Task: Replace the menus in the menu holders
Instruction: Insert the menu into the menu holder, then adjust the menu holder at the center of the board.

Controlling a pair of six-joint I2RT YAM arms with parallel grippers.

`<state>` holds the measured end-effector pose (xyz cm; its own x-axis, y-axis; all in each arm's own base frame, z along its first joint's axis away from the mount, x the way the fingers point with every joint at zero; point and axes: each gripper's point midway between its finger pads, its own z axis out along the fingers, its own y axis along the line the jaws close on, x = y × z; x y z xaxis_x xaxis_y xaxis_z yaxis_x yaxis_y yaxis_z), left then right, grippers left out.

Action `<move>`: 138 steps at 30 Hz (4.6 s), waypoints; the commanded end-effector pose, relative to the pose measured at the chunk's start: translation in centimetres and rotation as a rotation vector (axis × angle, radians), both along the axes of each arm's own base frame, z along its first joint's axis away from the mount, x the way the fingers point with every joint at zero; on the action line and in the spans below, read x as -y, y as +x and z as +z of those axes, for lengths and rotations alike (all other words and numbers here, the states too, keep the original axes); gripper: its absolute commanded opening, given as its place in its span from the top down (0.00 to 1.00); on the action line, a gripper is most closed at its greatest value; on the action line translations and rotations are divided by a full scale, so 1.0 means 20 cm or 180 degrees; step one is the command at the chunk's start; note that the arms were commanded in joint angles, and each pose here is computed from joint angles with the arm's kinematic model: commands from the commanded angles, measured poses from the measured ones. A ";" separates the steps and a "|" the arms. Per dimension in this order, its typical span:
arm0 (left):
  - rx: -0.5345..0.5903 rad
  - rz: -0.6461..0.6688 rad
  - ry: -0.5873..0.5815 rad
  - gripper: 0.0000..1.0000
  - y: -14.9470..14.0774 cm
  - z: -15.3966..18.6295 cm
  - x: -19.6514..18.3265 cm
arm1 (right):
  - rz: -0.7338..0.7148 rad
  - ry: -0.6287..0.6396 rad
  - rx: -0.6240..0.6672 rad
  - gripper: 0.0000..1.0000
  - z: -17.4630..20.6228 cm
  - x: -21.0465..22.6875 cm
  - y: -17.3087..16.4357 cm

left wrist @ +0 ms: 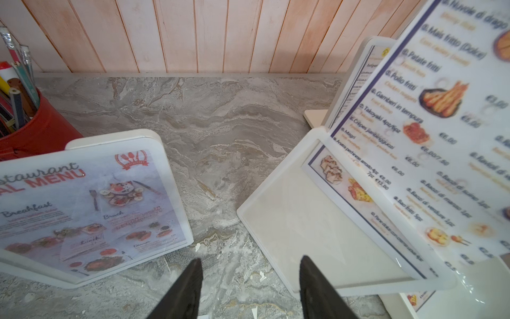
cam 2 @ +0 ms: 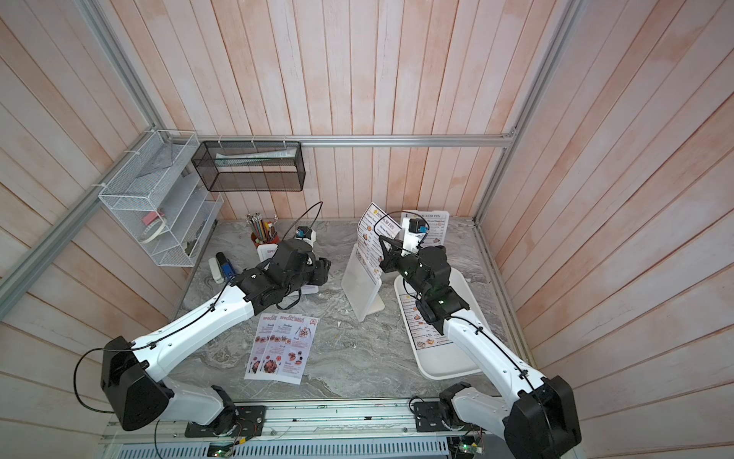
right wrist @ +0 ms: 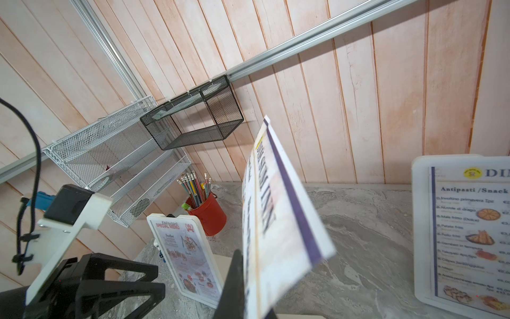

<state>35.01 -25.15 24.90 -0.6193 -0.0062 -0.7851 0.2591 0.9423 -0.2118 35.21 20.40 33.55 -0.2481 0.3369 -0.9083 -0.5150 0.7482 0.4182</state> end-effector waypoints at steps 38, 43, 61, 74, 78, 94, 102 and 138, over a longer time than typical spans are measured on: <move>0.0072 -0.0050 -0.0062 0.42 0.02 0.04 0.02 | 0.0045 -0.0120 -0.0231 0.90 -0.22 -0.02 -0.14; 0.0087 -0.0050 -0.0070 0.42 0.03 0.05 0.02 | 0.0087 -0.0157 -0.0349 0.87 -0.29 -0.05 -0.17; 0.0078 -0.0186 -0.0085 0.41 0.00 0.04 0.10 | -0.0039 -0.0638 -0.0729 0.63 -0.16 0.06 -0.15; 0.0039 -0.0206 -0.0061 0.41 -0.02 0.02 0.10 | -0.0533 -0.0977 -0.1493 0.85 -0.24 0.26 0.22; 0.0037 -0.0198 -0.0014 0.41 -0.02 0.01 0.09 | -0.0620 -0.1298 -0.1530 0.85 -0.25 0.20 0.28; 0.0055 -0.0194 0.0018 0.41 -0.01 0.01 0.08 | -0.0727 -0.1998 -0.1485 0.86 -0.31 0.03 0.29; 0.0067 -0.0191 0.0020 0.41 -0.02 0.02 0.07 | -0.0552 -0.1913 -0.1505 0.86 -0.38 -0.06 0.26; 0.0113 -0.0155 0.0021 0.41 -0.04 0.06 0.02 | 0.0141 -0.1336 -0.1421 0.63 -0.24 -0.13 0.07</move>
